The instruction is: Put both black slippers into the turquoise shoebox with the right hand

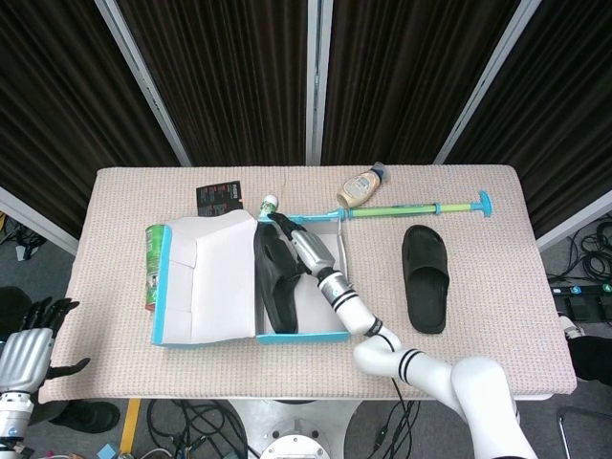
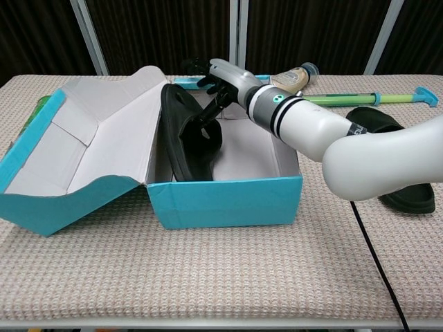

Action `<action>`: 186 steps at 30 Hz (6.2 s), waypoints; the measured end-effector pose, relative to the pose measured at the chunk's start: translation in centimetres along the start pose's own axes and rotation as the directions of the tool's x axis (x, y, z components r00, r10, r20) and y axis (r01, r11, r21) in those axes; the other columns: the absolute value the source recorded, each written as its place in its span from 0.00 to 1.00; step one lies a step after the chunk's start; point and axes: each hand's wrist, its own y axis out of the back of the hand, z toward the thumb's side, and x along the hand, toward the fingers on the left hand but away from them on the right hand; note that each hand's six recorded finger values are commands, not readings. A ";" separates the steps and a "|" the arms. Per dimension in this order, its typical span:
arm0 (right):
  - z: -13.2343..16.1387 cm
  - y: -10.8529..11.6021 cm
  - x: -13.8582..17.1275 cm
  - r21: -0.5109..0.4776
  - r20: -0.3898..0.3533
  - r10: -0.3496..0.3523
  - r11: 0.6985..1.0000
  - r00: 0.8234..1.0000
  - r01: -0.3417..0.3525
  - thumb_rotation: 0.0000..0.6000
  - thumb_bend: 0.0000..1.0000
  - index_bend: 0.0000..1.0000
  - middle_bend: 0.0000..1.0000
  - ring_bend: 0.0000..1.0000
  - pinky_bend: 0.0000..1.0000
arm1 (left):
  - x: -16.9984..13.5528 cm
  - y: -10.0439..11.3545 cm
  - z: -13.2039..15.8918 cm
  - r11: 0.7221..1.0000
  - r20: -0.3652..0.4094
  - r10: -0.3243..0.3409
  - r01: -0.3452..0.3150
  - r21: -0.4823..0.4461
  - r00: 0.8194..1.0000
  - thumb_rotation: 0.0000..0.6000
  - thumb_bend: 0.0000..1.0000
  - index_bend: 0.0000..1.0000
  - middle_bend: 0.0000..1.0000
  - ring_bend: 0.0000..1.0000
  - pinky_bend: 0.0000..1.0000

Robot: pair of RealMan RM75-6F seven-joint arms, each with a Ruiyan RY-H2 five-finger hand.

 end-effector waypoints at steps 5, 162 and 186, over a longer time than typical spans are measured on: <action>0.3 1.2 0.7 0.011 -0.020 0.008 1.000 1.000 -0.008 1.00 0.00 0.00 0.00 0.00 0.00 | 0.1 0.2 0.2 1.000 0.005 0.003 -0.003 0.005 1.000 1.00 0.00 0.16 0.12 0.00 0.03; -15.3 17.0 13.1 0.296 0.408 -0.088 0.954 0.909 -0.040 1.00 0.23 0.35 0.42 0.27 0.48 | 0.1 0.7 1.5 1.000 0.033 -0.009 0.009 0.021 0.999 1.00 0.00 0.16 0.12 0.00 0.03; -5.0 19.0 12.5 -0.123 -0.063 -0.066 0.991 0.996 0.058 1.00 0.23 0.35 0.42 0.27 0.48 | -0.5 1.6 2.3 1.000 0.038 -0.003 0.002 0.027 0.999 1.00 0.00 0.16 0.12 0.00 0.03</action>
